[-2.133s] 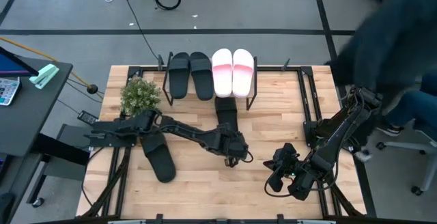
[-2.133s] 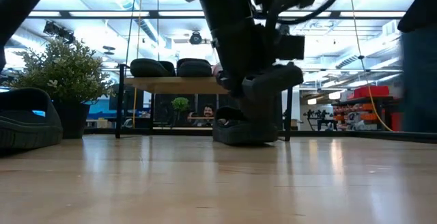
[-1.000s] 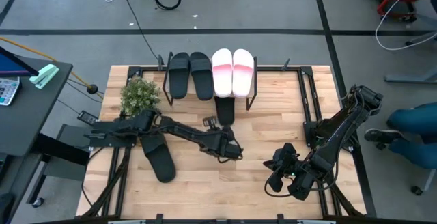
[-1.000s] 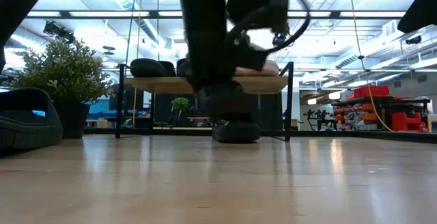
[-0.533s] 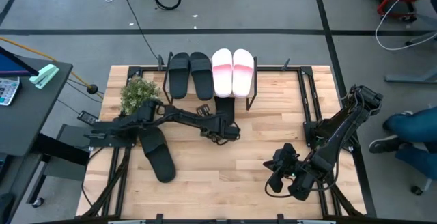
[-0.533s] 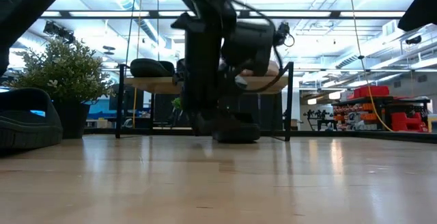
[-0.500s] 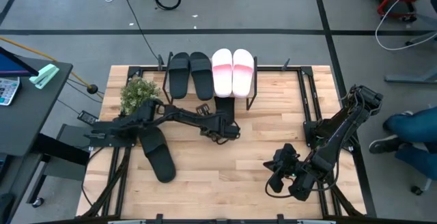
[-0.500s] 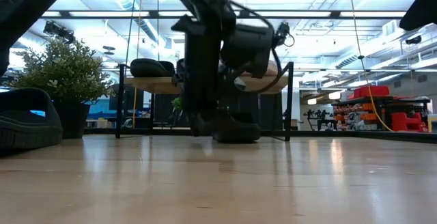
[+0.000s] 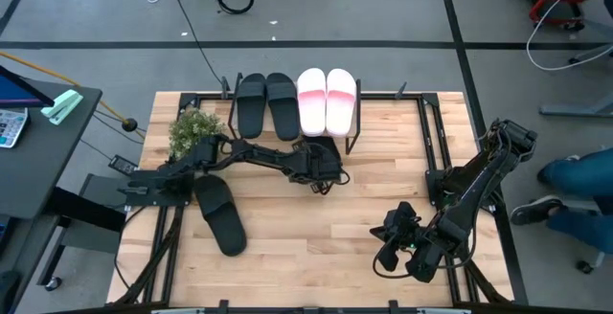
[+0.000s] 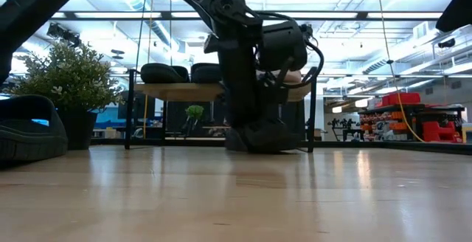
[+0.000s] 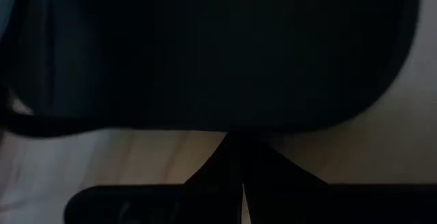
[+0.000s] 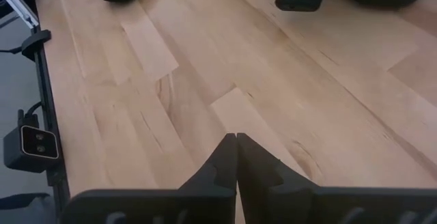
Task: Pick and place slides into the shelf
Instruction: Put the right black slide under the shelf
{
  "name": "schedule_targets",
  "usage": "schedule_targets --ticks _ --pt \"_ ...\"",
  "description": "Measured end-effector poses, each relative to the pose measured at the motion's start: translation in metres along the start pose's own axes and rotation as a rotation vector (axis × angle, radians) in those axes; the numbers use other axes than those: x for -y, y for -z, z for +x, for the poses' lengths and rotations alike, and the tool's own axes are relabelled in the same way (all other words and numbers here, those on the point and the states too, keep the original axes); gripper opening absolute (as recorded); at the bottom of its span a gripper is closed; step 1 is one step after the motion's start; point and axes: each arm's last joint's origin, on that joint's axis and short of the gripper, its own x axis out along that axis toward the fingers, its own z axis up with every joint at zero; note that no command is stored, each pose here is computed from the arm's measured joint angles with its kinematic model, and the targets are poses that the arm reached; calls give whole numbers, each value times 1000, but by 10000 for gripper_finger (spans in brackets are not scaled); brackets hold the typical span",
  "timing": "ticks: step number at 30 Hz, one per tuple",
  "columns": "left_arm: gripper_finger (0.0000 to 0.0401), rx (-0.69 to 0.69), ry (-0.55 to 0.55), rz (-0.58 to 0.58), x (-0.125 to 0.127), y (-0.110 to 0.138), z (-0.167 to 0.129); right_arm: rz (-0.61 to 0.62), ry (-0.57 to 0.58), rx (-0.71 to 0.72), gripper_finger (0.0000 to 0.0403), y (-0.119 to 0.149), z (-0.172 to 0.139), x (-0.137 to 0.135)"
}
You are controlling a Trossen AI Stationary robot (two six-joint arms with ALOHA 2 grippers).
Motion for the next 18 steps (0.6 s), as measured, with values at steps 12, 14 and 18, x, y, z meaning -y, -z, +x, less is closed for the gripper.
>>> schedule_targets --ticks 12,14,18 --pt "2 -138 -103 72 -21 11 9 29 -3 1 8 0 0 0" --pt "1 -137 -105 41 -29 7 15 30 -3 1 8 0 0 0" --pt "2 -140 -90 17 -43 3 25 32 -5 1 8 0 0 -1"
